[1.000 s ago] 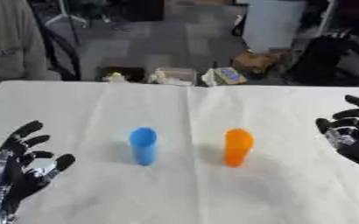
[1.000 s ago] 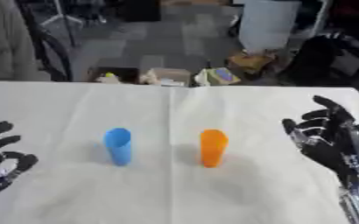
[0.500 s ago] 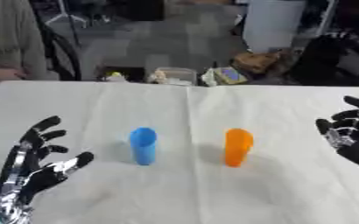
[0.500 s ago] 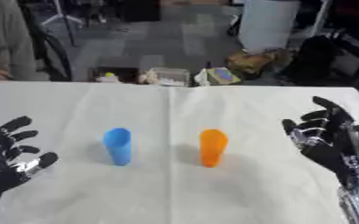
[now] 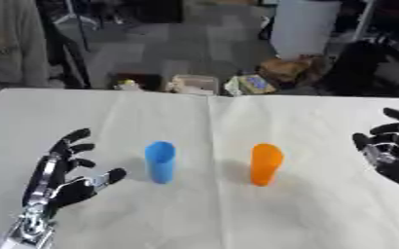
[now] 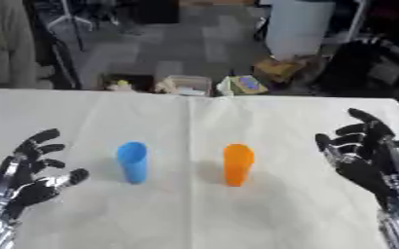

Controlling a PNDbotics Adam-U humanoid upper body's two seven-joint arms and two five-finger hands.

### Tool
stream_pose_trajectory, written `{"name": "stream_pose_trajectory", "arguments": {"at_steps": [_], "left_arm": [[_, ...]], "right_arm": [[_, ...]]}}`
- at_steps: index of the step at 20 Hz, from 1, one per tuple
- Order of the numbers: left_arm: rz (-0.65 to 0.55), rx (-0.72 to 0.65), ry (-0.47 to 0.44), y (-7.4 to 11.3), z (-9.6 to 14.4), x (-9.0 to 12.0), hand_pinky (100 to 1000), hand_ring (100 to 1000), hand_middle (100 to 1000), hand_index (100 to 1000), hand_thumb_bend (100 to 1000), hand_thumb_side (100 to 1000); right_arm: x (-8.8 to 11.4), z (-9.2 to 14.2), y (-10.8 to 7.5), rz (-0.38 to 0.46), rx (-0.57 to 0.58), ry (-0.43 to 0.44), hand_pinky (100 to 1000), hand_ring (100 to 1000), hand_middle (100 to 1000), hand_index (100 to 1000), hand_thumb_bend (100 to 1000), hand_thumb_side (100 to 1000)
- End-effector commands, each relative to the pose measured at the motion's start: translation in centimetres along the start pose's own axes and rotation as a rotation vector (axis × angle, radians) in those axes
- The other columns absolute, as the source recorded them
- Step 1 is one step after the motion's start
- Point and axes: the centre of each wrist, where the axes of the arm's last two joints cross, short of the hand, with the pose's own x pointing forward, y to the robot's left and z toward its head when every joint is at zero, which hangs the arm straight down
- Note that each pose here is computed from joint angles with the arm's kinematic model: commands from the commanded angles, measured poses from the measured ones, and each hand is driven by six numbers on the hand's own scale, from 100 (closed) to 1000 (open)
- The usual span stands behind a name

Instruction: Pour the contents of one cup into another cup.

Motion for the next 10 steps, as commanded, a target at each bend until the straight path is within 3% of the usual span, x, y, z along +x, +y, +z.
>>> {"name": "stream_pose_trajectory", "arguments": {"at_steps": [1, 10], "left_arm": [[-0.015, -0.016, -0.024, -0.8, -1.1, 0.1, 589, 778, 825, 862, 959, 288], [-0.081, -0.073, -0.017, -3.4, -3.3, -1.3, 582, 772, 822, 860, 955, 271]], "right_arm": [[0.9, -0.5, -0.2, 0.005, 0.010, -0.034, 537, 573, 556, 881, 438, 195], [1.0, -0.6, 0.1, -0.004, 0.020, -0.039, 537, 573, 555, 882, 433, 197]]}}
